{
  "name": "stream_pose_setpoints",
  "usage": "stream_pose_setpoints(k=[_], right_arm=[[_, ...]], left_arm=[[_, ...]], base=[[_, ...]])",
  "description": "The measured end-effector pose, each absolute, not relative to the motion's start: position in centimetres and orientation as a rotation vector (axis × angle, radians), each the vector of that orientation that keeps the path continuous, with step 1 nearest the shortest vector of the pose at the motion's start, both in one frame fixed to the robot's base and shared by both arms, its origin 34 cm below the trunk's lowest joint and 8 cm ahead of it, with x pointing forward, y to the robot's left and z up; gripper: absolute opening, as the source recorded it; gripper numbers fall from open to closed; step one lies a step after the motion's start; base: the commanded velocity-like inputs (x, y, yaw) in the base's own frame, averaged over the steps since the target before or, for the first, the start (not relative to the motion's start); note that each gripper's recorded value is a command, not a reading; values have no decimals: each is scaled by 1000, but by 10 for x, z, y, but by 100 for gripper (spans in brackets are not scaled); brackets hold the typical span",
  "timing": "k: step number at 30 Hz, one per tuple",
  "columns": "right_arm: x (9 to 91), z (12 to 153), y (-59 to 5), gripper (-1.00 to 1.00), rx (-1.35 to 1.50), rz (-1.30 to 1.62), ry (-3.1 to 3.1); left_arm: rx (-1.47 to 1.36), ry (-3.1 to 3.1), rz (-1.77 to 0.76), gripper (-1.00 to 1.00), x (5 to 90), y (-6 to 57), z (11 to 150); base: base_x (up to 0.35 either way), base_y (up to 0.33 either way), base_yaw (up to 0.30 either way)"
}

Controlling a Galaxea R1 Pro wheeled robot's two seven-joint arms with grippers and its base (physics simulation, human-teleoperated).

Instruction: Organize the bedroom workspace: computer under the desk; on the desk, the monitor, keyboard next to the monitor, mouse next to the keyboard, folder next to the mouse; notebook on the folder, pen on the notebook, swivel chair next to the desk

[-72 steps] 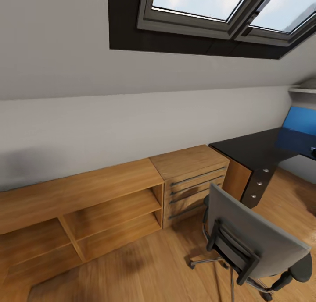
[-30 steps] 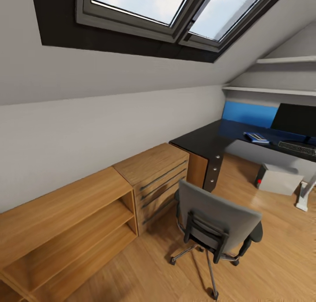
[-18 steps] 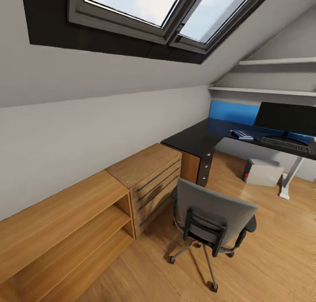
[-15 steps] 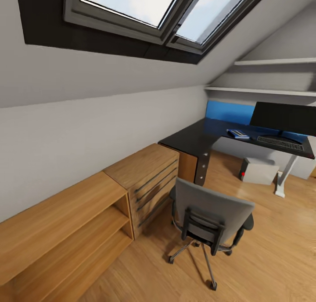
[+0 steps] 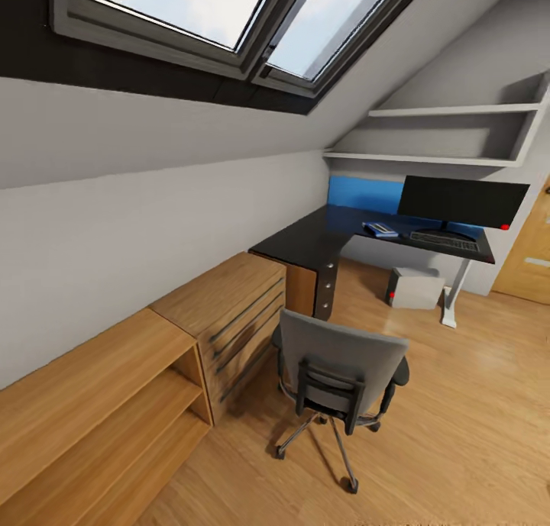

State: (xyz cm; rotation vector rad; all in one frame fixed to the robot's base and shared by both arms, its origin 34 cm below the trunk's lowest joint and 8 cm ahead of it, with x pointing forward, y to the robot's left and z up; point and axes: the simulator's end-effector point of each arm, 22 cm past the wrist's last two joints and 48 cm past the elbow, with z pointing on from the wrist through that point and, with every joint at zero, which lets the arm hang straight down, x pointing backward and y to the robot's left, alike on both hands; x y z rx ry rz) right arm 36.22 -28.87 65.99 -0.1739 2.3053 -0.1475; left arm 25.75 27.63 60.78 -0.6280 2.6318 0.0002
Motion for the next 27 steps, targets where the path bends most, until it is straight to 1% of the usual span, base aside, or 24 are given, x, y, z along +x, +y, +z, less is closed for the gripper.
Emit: stream_pose_setpoints(k=[27], right_arm=[[364, 662, -289, 100, -174, -148, 2298]], left_arm=[[-627, 2624, -4, 100, 260, 276, 609]], base=[[0, 0, -258]])
